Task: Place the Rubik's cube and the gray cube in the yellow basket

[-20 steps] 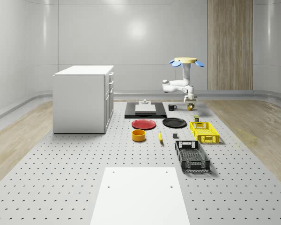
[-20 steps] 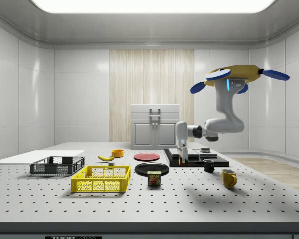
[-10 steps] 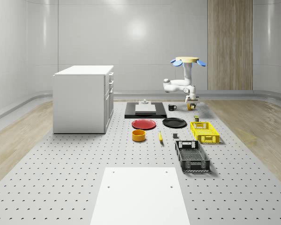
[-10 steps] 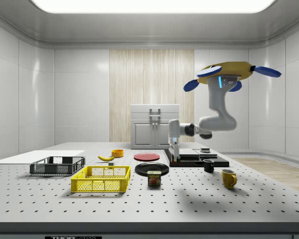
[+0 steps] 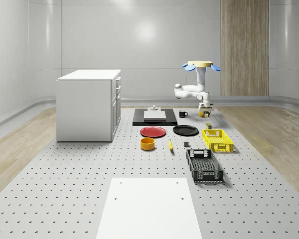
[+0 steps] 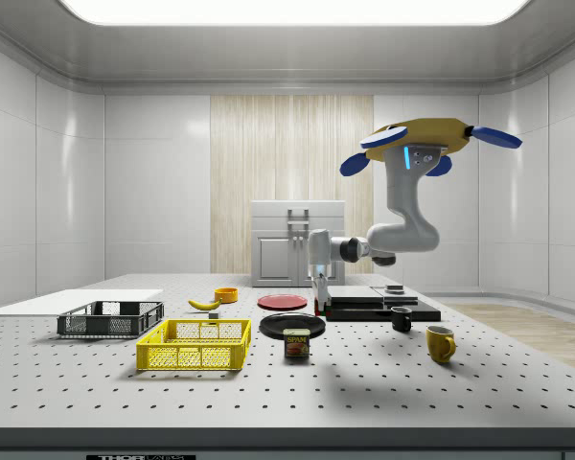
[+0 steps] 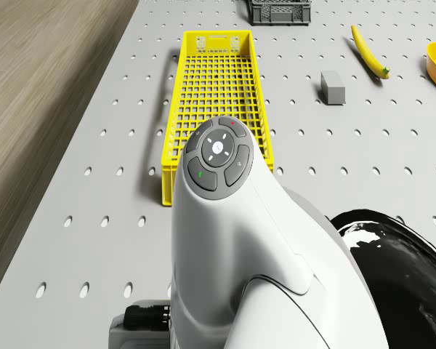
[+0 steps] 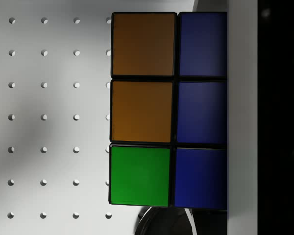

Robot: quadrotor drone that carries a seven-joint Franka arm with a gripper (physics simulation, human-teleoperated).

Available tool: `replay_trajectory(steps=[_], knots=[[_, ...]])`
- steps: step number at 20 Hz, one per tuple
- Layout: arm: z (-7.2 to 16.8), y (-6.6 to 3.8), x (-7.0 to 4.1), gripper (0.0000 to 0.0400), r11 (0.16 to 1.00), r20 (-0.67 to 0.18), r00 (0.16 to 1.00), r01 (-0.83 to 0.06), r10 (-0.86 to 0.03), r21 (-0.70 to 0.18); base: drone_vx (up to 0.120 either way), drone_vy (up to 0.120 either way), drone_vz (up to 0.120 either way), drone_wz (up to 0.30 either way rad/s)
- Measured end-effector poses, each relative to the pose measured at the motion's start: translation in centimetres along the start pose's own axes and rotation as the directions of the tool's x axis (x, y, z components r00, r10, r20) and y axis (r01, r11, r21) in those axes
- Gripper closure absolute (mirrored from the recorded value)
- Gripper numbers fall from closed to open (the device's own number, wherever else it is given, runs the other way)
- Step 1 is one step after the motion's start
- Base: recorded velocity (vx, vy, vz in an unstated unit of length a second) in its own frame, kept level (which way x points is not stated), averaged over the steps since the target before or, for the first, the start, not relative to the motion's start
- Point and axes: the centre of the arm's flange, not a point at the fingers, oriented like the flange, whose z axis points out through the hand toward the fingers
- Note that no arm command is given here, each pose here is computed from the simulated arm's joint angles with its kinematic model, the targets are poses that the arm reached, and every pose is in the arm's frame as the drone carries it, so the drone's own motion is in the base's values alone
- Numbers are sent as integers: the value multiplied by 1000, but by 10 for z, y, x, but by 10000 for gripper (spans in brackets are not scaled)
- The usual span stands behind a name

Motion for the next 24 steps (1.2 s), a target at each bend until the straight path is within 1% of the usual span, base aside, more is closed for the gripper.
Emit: replay_trajectory(steps=[24], knots=[[0, 0, 0, 78, 1000, 0, 1000, 0, 0, 0, 120, 0, 0, 0]])
